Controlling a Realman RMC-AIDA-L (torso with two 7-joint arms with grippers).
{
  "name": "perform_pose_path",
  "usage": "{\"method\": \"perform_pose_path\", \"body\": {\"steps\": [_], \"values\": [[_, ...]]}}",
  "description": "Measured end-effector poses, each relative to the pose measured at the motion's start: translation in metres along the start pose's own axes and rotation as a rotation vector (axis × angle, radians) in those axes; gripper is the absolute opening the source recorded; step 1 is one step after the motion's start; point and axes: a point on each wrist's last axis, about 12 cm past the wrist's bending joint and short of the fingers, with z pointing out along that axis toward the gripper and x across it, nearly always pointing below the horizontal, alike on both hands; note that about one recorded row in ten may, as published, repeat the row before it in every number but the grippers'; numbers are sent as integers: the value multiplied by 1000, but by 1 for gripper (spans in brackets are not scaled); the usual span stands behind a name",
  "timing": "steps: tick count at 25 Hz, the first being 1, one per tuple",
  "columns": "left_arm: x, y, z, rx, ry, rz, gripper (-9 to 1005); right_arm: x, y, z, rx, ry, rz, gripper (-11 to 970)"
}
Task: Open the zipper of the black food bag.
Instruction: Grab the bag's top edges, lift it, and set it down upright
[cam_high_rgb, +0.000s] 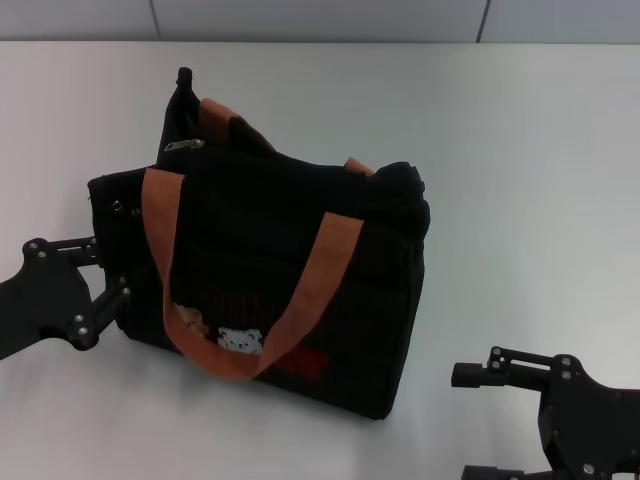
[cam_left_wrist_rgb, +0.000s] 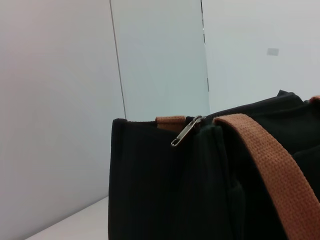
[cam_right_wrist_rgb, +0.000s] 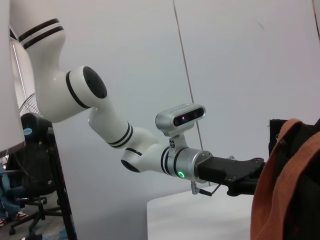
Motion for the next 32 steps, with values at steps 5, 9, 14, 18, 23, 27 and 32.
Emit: {"method": "perform_pose_path", "body": {"steps": [5,9,14,18,23,27,32], "values": [[-2,-2,1,-9,-27,31,201,0,0,-1,5,-2,1,822],[-4,-4,-1,-20,-61,77,171,0,1,-1,5,-4,2,821],[-10,-3,1,-25,-109,140,111,-2,4,-2,3,-40,-23,821],[-22,-1,5,-30,-197,230,104,-10,5,-10,121,-178,-80,820],[-36,8,20,7,-261,300,97,-22,6,-23,394,-483,-200,820],[-42,12,31,44,-279,317,99,-30,-9,-18,505,-603,-226,819],[-46,13,36,58,-292,329,95,-29,-30,5,527,-555,-221,819]]}}
